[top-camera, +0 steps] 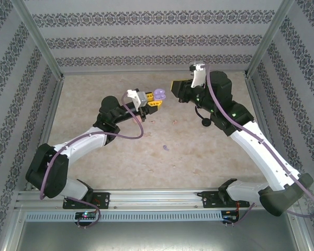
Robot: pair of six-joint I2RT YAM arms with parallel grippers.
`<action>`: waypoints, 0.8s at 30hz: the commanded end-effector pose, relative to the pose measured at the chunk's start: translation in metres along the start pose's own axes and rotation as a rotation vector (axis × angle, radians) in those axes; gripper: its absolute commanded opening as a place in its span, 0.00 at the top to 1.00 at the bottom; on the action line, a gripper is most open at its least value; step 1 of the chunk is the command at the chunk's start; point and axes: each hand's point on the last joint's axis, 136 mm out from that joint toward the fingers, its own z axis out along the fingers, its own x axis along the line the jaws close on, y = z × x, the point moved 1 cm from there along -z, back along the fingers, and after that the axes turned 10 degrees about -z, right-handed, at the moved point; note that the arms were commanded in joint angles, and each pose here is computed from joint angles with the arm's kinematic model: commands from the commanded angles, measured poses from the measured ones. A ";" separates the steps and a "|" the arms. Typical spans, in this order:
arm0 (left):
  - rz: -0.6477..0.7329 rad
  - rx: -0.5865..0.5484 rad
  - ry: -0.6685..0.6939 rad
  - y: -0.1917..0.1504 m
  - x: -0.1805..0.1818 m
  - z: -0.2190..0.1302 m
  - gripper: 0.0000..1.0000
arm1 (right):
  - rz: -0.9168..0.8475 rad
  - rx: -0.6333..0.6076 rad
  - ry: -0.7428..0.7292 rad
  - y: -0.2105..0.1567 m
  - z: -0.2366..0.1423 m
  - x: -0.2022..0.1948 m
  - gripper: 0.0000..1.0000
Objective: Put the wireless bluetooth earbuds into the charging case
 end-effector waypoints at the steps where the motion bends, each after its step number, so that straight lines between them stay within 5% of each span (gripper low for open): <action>1: 0.011 -0.010 -0.043 0.008 -0.004 0.007 1.00 | -0.062 -0.056 0.093 0.007 -0.004 0.020 0.79; 24: 0.019 -0.017 -0.049 0.011 -0.005 0.008 1.00 | -0.044 0.065 0.139 -0.036 0.028 0.031 0.79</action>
